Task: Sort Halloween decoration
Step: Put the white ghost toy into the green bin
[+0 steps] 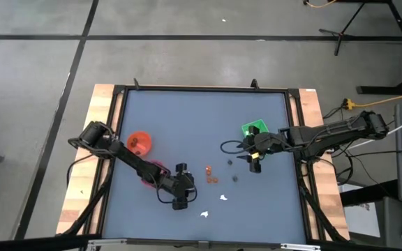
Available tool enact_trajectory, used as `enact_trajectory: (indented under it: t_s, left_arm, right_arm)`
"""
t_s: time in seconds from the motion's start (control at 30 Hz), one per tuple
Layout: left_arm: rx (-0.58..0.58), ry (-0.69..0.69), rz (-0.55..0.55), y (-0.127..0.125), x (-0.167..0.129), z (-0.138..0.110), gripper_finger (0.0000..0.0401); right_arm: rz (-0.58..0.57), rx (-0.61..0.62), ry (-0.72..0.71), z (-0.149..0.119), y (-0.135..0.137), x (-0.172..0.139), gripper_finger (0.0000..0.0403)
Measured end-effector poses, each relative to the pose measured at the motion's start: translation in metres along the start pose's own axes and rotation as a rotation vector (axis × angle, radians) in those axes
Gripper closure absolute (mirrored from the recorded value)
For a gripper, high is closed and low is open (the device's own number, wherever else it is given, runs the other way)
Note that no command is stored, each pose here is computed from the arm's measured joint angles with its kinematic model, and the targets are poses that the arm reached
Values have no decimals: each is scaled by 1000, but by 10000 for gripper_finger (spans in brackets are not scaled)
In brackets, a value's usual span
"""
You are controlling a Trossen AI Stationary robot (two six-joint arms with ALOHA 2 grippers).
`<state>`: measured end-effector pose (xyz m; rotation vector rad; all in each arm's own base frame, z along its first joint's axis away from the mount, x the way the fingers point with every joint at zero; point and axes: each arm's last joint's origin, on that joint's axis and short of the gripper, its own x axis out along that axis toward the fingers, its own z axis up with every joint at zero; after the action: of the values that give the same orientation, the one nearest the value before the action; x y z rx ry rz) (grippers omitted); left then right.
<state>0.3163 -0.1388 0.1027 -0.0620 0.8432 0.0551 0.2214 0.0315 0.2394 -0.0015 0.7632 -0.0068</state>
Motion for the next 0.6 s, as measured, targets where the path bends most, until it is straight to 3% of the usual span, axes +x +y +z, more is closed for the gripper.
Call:
enact_trajectory:
  t_s: [0.4, 0.6]
  left_arm:
    - [4, 8, 5, 0, 0, -1, 248]
    - [11, 6, 12, 0, 1, -2, 268]
  right_arm:
    - [0, -3, 0, 0, 0, 0, 203]
    - [0, -3, 0, 0, 0, 0, 203]
